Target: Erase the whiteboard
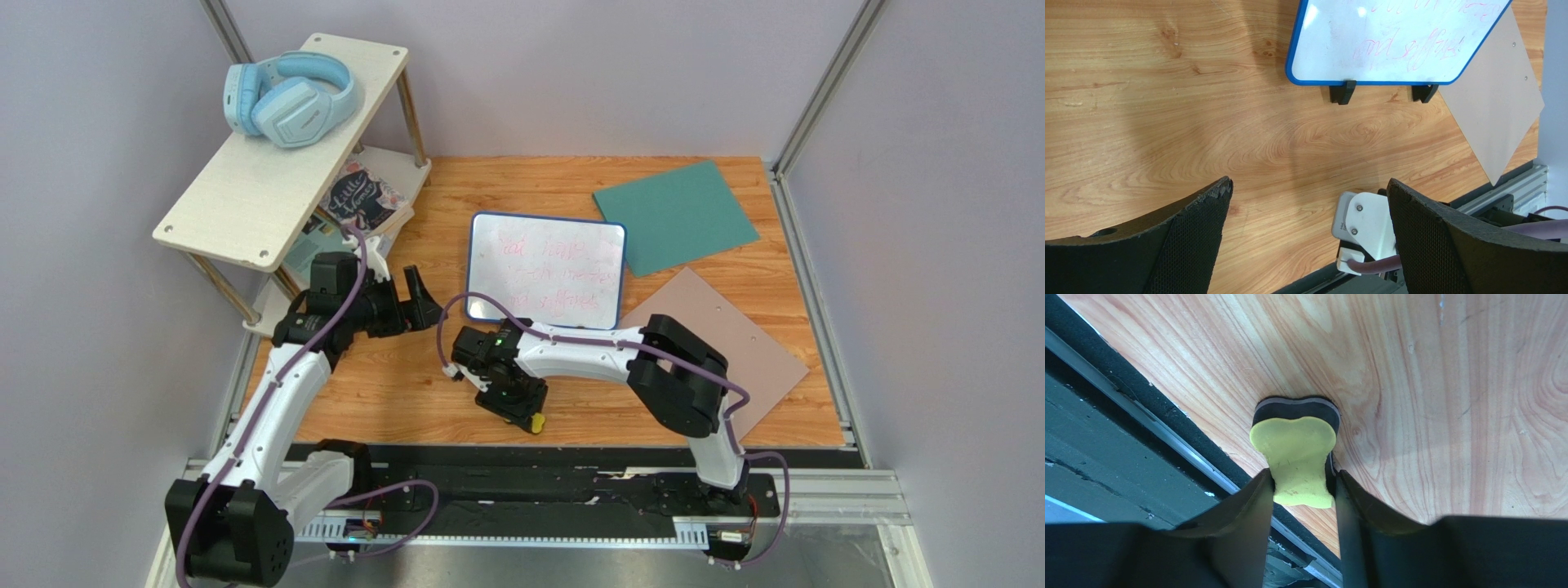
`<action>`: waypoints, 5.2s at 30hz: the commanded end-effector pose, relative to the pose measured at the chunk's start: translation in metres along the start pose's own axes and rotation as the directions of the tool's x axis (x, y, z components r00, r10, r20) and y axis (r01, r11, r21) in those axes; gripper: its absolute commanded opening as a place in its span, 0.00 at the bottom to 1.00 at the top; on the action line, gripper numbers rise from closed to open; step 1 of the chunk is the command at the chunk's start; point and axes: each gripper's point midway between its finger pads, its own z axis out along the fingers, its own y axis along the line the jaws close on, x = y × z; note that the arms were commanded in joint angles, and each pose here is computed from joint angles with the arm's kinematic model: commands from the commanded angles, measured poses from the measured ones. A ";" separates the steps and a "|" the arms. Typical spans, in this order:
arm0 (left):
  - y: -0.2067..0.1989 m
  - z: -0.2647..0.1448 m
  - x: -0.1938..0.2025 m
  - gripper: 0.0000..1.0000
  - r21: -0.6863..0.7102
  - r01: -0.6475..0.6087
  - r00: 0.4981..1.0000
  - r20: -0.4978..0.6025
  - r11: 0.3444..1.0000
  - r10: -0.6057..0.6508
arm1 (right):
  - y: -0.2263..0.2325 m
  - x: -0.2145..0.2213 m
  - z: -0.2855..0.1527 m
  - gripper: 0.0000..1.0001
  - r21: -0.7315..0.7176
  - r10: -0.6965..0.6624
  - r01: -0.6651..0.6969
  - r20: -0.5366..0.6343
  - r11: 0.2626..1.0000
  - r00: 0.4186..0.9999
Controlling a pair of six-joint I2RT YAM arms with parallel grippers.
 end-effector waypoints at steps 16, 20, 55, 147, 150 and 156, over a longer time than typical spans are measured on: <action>-0.019 -0.004 -0.014 0.99 0.095 -0.034 0.997 0.070 0.995 0.027 | -0.042 -0.013 -0.043 0.04 0.165 0.140 -0.165 0.155 0.972 0.978; -0.024 0.009 -0.019 0.99 0.145 -0.029 0.998 0.065 0.989 0.020 | -0.069 -0.015 -0.068 0.03 0.179 0.220 -0.265 0.240 0.947 0.946; -0.036 0.149 -0.120 0.85 0.453 -0.076 0.983 0.184 0.888 -0.010 | -0.220 -0.071 -0.197 0.01 -0.093 0.478 -0.627 0.735 0.773 0.480; -0.022 0.194 -0.040 0.00 0.434 0.020 0.999 0.035 0.901 -0.039 | -0.364 0.002 -0.067 0.00 0.230 0.622 -0.876 0.629 0.423 0.466; -0.021 0.196 -0.039 0.00 0.436 0.026 0.999 0.027 0.900 -0.042 | -0.361 0.013 -0.056 0.00 0.223 0.651 -0.886 0.610 0.406 0.451; -0.019 0.195 -0.041 0.00 0.436 0.035 0.998 0.029 0.899 -0.052 | -0.355 0.025 -0.048 0.00 0.086 0.706 -0.914 0.609 0.395 0.363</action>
